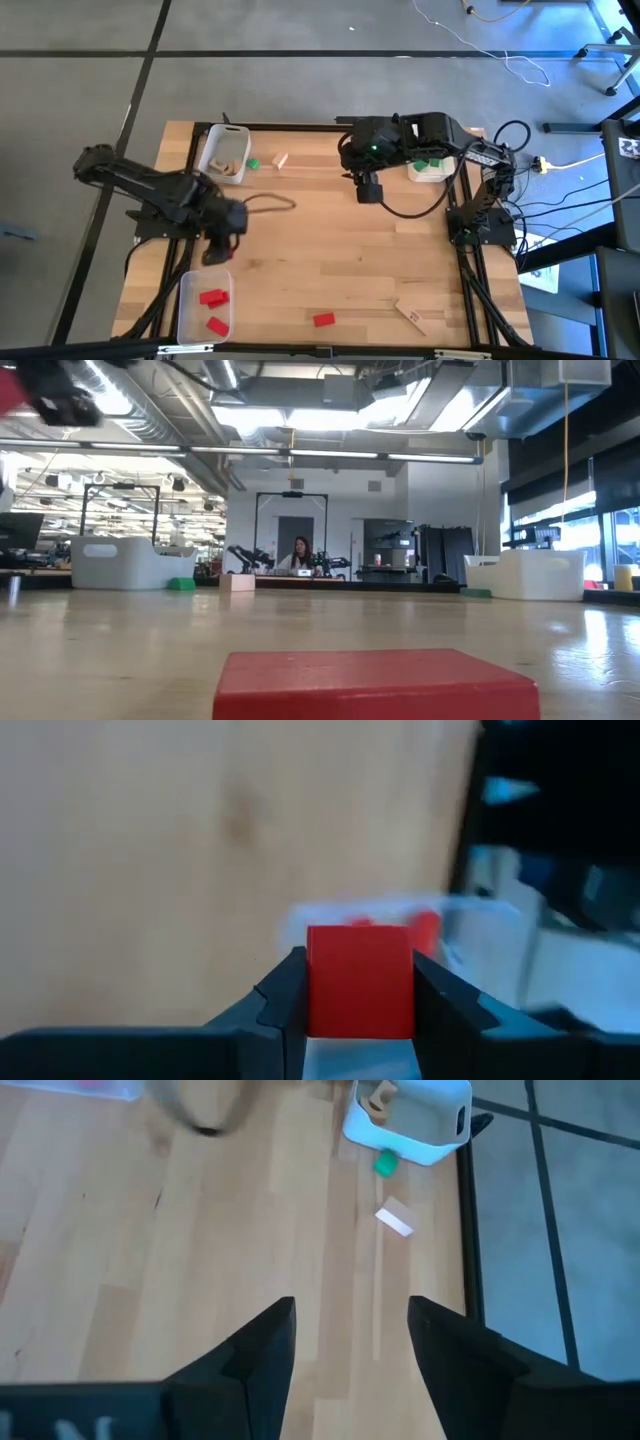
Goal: Sort & place blocks by color
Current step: Put the red block into the transparent bin
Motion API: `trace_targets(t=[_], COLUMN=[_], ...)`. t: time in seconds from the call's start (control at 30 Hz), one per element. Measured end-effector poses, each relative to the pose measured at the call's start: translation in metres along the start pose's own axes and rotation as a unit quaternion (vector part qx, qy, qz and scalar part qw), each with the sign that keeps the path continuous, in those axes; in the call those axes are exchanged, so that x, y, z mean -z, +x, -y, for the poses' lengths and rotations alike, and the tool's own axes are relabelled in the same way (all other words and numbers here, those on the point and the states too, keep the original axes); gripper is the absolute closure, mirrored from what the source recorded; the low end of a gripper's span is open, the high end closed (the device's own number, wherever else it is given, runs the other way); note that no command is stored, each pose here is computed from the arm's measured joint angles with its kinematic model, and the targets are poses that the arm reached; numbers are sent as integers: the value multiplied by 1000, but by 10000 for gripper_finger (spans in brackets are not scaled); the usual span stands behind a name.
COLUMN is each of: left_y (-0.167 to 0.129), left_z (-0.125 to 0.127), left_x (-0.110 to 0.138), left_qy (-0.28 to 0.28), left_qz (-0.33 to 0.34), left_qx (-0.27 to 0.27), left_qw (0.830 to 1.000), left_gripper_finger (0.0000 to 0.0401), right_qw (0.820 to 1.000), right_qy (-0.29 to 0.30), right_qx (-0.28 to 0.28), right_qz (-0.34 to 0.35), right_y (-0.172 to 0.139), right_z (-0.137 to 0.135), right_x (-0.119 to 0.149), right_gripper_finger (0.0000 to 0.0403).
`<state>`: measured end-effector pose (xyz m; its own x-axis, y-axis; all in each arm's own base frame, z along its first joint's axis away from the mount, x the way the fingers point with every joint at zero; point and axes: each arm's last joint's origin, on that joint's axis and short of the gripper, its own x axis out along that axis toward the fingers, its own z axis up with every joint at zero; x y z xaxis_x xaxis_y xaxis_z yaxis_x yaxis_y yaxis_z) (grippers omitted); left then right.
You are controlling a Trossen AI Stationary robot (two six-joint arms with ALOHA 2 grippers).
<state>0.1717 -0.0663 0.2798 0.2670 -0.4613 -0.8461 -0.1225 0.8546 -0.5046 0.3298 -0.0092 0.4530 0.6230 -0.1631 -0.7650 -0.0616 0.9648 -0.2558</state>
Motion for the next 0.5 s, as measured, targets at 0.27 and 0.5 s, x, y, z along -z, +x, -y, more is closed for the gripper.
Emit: trace_targets(t=[0.27, 0.5], left_y=[31, 71], left_z=[41, 74], left_x=[26, 35], left_qy=[-38, -49], left_qz=[-81, -102], left_qx=[9, 23], left_qw=[996, 993], left_gripper_finger=[281, 281], right_qw=[1000, 1000], right_qy=[7, -6], right_qx=[6, -4], right_qz=[1, 6], right_y=[1, 1], right_z=[5, 5], right_x=[1, 0], right_gripper_finger=[206, 206])
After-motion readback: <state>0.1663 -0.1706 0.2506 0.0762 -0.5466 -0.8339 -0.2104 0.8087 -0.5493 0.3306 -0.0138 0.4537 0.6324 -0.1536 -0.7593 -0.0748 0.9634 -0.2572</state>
